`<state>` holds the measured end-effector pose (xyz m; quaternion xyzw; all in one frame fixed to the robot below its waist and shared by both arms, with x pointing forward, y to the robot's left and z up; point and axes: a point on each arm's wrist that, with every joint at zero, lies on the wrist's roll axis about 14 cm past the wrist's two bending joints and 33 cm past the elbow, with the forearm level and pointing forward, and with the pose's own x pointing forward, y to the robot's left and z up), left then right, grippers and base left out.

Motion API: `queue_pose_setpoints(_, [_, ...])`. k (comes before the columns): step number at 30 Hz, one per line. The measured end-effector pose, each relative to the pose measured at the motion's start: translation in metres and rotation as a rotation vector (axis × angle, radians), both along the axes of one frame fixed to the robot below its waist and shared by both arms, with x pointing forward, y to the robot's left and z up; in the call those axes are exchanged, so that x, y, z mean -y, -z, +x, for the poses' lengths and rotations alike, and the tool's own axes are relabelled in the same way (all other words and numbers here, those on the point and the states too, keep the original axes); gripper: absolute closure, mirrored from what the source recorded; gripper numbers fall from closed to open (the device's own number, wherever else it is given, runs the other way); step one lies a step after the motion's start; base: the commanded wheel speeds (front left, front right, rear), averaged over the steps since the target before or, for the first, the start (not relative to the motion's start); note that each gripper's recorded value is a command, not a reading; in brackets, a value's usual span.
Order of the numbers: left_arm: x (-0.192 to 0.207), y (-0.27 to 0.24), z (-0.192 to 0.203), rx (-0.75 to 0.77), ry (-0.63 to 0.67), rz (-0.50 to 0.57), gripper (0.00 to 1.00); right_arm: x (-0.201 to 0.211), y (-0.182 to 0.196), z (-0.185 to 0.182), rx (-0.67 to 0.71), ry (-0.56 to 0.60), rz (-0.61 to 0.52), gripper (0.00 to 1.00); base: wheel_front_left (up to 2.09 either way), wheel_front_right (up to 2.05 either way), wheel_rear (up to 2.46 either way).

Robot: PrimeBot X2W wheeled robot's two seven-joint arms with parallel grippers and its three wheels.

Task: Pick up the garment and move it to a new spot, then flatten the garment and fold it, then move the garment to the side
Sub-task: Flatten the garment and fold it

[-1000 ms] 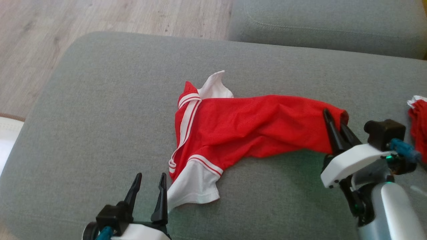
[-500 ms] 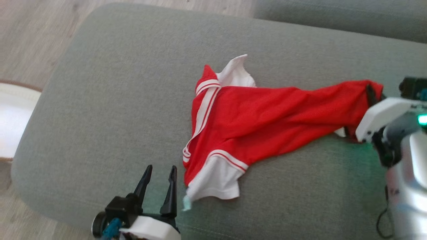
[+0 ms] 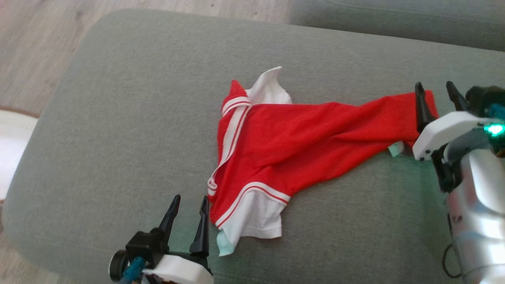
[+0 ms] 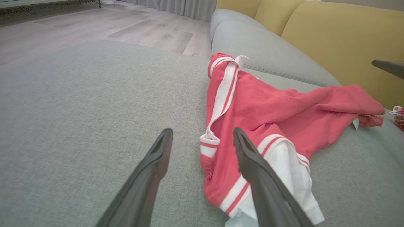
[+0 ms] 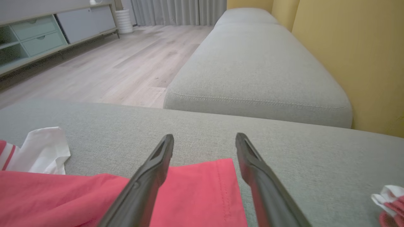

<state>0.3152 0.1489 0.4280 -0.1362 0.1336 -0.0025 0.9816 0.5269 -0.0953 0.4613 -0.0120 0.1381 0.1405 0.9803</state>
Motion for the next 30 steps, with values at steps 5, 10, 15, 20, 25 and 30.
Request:
queue_pose_setpoints(5, [0.013, -0.006, 0.005, 0.023, 0.046, -0.006, 0.00, 0.019, -0.005, -0.026, 0.058, 0.030, 0.023, 0.00, 0.00, 0.00, 0.00])
queue_pose_setpoints(10, [0.024, -0.006, 0.001, 0.027, 0.082, -0.012, 0.00, 0.031, -0.001, -0.068, 0.083, 0.068, 0.060, 0.00, 0.00, 0.00, 0.00])
queue_pose_setpoints(15, [0.031, -0.011, 0.001, 0.044, 0.112, -0.005, 0.00, 0.040, -0.011, -0.103, 0.137, 0.101, 0.074, 0.00, 0.00, 0.00, 0.00])
queue_pose_setpoints(20, [0.041, -0.012, 0.006, 0.034, 0.175, 0.012, 0.00, 0.043, -0.023, -0.134, 0.171, 0.110, 0.083, 0.00, 0.00, 0.00, 0.00])
queue_pose_setpoints(25, [0.040, -0.016, 0.043, 0.012, 0.220, 0.080, 0.00, 0.034, -0.032, -0.135, 0.181, 0.087, 0.118, 0.00, 0.00, 0.00, 0.00])
queue_pose_setpoints(30, [0.038, -0.010, 0.075, -0.049, 0.232, 0.130, 0.00, 0.030, -0.034, -0.133, 0.178, 0.076, 0.119, 0.00, 0.00, 0.00, 0.00])
